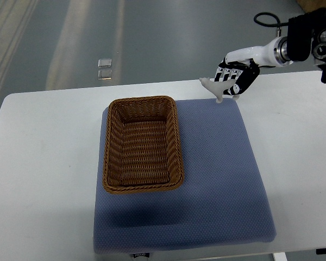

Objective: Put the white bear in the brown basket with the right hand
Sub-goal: 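Lift the white bear with the right hand off the mat, then carry the bear over the brown basket and lower it inside, then open the right hand, release the bear, and raise the hand away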

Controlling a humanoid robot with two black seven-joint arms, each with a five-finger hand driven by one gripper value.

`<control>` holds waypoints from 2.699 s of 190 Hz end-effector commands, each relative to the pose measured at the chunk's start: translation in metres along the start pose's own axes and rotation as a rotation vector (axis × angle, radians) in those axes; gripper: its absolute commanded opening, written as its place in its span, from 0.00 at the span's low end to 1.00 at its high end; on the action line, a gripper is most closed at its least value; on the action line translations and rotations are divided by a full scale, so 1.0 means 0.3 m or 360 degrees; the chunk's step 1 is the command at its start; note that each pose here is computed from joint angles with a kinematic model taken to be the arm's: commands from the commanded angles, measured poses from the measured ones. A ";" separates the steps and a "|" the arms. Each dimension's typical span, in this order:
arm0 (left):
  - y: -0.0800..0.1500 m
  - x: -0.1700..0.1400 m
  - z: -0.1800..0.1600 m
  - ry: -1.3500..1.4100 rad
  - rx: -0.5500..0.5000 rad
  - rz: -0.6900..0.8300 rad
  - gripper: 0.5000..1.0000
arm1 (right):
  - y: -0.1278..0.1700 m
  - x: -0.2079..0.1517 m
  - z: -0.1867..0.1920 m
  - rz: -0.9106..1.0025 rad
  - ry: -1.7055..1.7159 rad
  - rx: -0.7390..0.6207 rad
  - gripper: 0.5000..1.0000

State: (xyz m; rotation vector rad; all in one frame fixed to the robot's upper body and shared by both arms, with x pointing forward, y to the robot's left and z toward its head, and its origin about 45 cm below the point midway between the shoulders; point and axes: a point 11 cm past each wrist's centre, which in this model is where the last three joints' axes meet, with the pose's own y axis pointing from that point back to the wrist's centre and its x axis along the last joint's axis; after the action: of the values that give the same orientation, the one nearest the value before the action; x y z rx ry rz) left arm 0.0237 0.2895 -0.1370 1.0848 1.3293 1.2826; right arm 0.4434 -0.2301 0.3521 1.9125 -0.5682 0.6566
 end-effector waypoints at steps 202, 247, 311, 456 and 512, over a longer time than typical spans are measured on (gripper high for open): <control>0.000 -0.006 0.009 -0.0005 -0.0007 -0.0009 1.00 | -0.521 -0.390 -0.423 -0.0136 -0.0102 0.0196 0.00; 0.001 -0.002 0.009 -0.0005 -0.0007 -0.0002 1.00 | -0.539 -0.435 -0.389 -0.0159 -0.0123 0.0176 0.07; 0.001 -0.001 0.009 -0.0002 -0.0007 -0.0002 1.00 | -0.531 -0.410 -0.406 -0.0140 -0.0142 0.0204 0.85; 0.001 -0.006 0.009 -0.0001 -0.0006 -0.0007 1.00 | -0.321 -0.055 0.060 0.1022 -0.1881 0.0778 0.85; 0.001 -0.006 0.009 0.0000 -0.0006 -0.0005 1.00 | -0.366 -0.223 0.244 0.1025 -0.2883 0.0895 0.86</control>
State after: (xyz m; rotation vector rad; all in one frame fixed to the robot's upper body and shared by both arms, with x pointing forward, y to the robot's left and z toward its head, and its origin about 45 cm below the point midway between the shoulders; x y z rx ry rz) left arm 0.0267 0.2880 -0.1367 1.0795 1.3272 1.2824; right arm 0.4830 -0.2390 0.2252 2.4505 -2.2367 -0.6490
